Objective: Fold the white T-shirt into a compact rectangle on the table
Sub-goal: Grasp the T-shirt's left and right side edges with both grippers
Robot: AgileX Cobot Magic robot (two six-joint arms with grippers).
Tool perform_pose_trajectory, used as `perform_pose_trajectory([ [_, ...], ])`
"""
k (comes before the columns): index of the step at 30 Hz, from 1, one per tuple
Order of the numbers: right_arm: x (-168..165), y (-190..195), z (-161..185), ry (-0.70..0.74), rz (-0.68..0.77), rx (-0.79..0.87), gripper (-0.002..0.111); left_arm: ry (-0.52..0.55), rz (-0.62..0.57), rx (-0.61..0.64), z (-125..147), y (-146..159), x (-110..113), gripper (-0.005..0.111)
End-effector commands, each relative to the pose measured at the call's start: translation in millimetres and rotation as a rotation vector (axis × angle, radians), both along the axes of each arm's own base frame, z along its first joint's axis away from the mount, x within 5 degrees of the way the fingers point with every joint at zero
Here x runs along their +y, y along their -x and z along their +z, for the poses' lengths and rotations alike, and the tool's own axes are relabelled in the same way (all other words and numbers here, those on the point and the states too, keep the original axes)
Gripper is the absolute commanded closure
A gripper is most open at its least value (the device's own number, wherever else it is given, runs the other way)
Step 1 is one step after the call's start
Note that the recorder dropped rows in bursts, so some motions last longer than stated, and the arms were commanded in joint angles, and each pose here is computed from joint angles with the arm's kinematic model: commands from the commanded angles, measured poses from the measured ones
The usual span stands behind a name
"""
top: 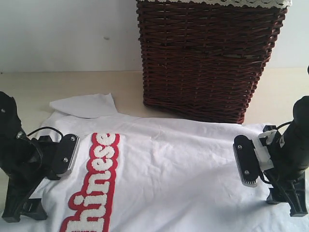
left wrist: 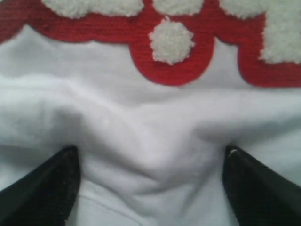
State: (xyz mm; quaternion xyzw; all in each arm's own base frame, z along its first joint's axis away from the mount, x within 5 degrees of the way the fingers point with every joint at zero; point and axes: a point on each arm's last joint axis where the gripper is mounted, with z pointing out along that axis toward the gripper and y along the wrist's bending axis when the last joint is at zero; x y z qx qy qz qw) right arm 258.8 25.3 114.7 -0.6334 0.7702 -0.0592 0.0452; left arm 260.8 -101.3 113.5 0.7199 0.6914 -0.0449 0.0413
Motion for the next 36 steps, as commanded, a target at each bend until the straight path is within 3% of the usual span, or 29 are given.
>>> perform_pose_trajectory([
  [1, 1, 0, -15, 0.000, 0.010, 0.027, 0.040, -0.006, 0.001, -0.018, -13, -3, -2, 0.049],
  [6, 1, 0, -19, 0.000, 0.010, 0.035, 0.043, -0.011, 0.002, 0.000, -18, -3, -2, 0.106],
  [10, 1, 0, -23, 0.001, 0.006, 0.047, 0.053, -0.011, 0.003, 0.000, -18, -3, -2, 0.107],
  [17, 2, -4, -30, -0.022, -0.088, 0.018, 0.108, -0.012, 0.005, 0.004, -18, -3, -2, 0.107],
  [25, 2, -3, -17, -0.031, -0.113, 0.008, 0.108, -0.012, 0.005, 0.004, -18, -3, -2, 0.107],
  [30, 3, 1, 22, -0.066, -0.143, -0.087, 0.106, -0.011, 0.005, -0.001, -18, -3, -2, 0.107],
  [36, 0, 10, 59, -0.058, -0.129, -0.185, 0.084, -0.009, 0.007, -0.011, -18, -4, -2, 0.107],
])
